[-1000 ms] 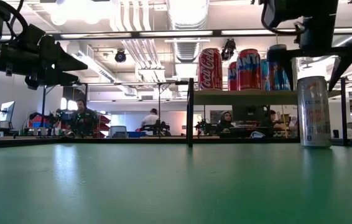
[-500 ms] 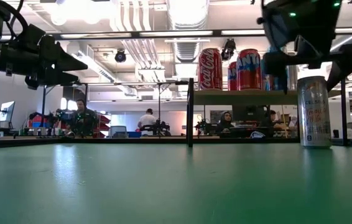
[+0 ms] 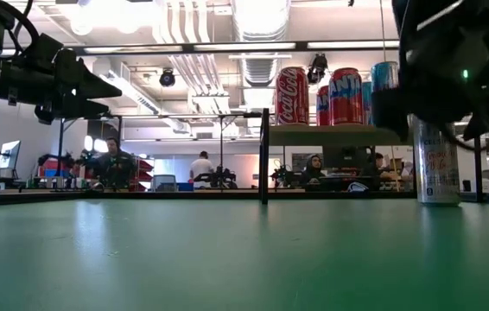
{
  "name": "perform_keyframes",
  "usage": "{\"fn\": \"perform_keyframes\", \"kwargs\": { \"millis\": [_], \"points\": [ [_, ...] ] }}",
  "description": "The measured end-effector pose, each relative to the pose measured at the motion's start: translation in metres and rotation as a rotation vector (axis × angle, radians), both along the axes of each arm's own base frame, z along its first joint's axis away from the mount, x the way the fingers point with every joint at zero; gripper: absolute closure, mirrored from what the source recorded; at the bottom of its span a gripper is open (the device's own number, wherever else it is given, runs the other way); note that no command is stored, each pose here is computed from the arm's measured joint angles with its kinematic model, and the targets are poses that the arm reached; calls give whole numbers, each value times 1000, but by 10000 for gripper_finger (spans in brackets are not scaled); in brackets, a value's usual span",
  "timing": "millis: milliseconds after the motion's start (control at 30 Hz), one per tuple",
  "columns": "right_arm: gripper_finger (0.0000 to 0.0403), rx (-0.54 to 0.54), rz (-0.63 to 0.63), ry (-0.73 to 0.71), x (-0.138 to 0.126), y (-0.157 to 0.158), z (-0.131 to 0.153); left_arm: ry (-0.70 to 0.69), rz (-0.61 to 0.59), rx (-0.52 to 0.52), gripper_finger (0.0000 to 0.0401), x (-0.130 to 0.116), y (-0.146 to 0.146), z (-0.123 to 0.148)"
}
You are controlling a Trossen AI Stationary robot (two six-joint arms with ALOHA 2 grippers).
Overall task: Place canned beverage on shelf
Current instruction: Put the white yellow soda can on the shelf aligned with the other white yellow soda can
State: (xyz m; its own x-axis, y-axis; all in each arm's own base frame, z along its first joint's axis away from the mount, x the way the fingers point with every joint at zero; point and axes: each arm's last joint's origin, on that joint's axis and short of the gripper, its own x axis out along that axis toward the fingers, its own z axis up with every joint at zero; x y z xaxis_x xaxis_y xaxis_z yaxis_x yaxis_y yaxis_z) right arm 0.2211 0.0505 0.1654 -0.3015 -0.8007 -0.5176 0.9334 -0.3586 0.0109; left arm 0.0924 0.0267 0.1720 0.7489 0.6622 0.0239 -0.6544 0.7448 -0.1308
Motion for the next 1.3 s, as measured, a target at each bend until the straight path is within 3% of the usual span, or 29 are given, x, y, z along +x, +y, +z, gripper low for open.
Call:
{"fn": "perform_keyframes", "kwargs": {
  "millis": [167,533,767,1000,1300],
  "points": [
    [3,-44,-24,33,4,2,-17,0,0,0,15,0,0,0],
    [10,-60,-75,-8,4,-1,-18,0,0,0,15,0,0,0],
    [75,-59,-85,6,6,-8,-18,0,0,0,15,0,0,0],
    [203,-41,-91,9,5,-4,-16,0,0,0,15,0,0,0],
    [208,66,-93,-119,-5,7,12,0,0,0,15,0,0,0]
  ]
}}
